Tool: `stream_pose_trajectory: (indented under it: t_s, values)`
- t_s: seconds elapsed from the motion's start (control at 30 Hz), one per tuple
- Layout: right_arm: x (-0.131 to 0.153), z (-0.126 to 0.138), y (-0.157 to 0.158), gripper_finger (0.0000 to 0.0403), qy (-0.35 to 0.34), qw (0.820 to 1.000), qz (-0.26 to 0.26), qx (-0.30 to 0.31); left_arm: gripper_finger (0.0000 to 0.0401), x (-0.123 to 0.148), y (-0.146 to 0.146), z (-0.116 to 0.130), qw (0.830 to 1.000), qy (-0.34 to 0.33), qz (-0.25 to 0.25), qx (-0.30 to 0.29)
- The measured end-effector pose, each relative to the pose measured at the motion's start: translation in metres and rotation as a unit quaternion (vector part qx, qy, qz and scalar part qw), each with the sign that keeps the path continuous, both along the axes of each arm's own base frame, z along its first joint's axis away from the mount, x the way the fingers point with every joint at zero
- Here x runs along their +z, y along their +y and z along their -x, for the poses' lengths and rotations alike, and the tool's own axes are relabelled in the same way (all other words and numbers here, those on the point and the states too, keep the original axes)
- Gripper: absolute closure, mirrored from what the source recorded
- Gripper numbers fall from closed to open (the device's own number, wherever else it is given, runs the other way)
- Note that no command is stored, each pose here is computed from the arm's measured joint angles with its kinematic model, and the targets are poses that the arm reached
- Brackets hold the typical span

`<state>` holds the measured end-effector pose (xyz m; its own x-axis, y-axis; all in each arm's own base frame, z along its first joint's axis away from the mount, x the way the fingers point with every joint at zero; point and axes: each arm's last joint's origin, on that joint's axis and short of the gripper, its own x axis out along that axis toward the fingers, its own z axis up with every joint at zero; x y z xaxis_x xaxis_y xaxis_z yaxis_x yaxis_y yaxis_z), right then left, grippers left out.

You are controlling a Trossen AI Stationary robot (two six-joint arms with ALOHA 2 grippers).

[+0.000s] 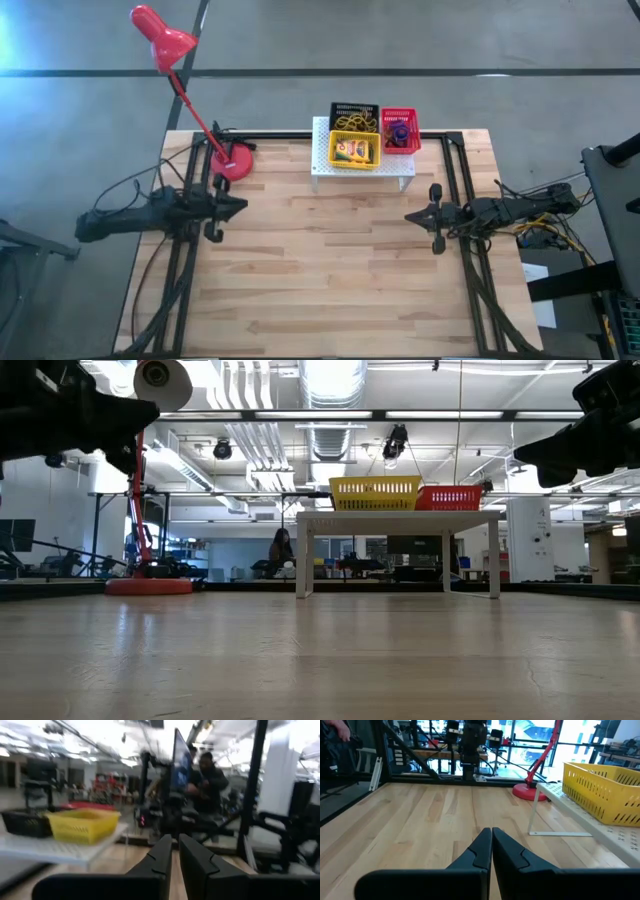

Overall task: Pick & Place Office Desk Supplies
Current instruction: Return to Home Position

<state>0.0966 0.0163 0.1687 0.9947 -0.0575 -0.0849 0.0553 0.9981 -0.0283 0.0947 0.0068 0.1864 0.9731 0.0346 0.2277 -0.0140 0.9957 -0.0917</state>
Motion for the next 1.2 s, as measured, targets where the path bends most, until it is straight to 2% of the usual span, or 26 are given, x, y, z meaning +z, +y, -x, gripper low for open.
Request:
stream_pose_trajectory:
  t_s: [0.1, 0.23, 1.2]
  values:
    - [0.000, 0.000, 0.000, 0.0394, 0.000, 1.000, 0.000, 0.000, 0.0363, -0.006, -0.002, -0.001, 0.999, 0.032, 0.007, -0.011]
    - [0.000, 0.000, 0.000, 0.0394, 0.000, 1.000, 0.000, 0.000, 0.0363, -0.020, -0.003, -0.003, 0.994, 0.107, 0.003, -0.014]
    - [0.000, 0.000, 0.000, 0.0394, 0.004, 1.000, 0.001, 0.000, 0.0363, -0.020, -0.003, -0.003, 0.994, 0.106, 0.000, -0.008]
